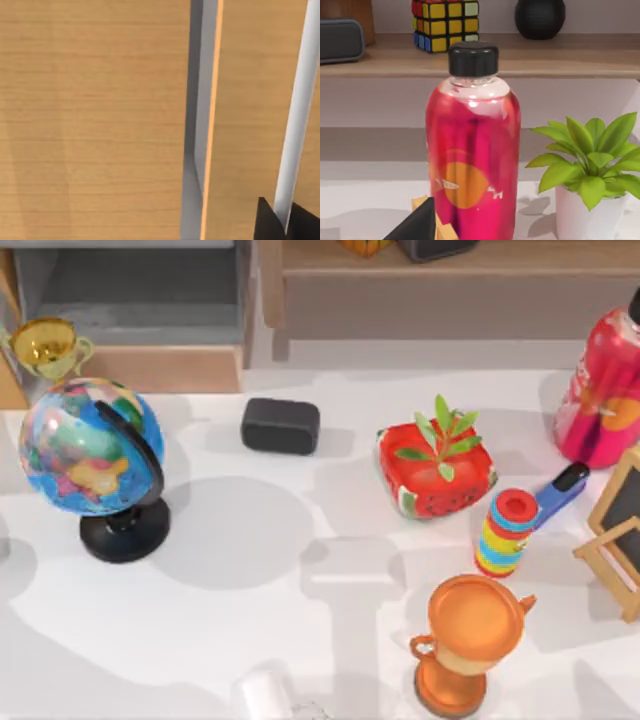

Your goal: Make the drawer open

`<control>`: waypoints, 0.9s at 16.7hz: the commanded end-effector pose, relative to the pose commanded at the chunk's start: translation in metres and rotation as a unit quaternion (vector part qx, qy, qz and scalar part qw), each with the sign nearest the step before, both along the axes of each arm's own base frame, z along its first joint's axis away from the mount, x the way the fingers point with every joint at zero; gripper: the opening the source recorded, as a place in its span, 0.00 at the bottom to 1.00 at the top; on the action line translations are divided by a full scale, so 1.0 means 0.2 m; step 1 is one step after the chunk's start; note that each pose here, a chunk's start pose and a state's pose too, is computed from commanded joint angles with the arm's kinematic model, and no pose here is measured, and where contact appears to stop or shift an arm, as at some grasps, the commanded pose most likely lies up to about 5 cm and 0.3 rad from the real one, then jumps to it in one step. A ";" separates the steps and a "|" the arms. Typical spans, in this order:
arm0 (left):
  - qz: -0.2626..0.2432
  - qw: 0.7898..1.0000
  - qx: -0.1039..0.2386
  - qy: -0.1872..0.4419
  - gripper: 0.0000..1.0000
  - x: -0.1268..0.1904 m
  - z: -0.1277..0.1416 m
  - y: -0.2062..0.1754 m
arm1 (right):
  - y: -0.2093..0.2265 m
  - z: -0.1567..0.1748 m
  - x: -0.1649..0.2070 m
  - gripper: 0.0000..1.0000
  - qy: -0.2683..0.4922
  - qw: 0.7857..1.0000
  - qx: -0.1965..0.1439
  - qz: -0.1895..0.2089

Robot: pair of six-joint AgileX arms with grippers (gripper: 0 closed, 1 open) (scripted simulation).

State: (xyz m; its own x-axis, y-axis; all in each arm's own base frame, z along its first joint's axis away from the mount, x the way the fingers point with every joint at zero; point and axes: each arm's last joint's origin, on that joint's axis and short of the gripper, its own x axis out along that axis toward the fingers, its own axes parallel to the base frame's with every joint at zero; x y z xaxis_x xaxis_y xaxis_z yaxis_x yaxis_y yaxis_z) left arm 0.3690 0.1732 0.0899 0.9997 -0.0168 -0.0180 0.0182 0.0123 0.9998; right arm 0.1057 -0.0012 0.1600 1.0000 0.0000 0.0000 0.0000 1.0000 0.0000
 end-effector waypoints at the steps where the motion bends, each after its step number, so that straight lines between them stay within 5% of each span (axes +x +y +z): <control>1: 0.000 1.000 0.000 0.000 0.00 0.00 0.00 0.00 | 0.00 0.00 0.00 1.00 0.000 1.000 0.000 0.000; 6: 0.001 1.000 0.000 -0.001 0.00 -0.02 0.00 0.01 | 0.00 0.00 0.00 1.00 0.000 1.000 0.000 0.000; 15: 0.000 1.000 -0.001 0.003 0.00 -0.31 -0.01 0.00 | 0.00 0.00 0.00 1.00 0.000 1.000 0.000 0.000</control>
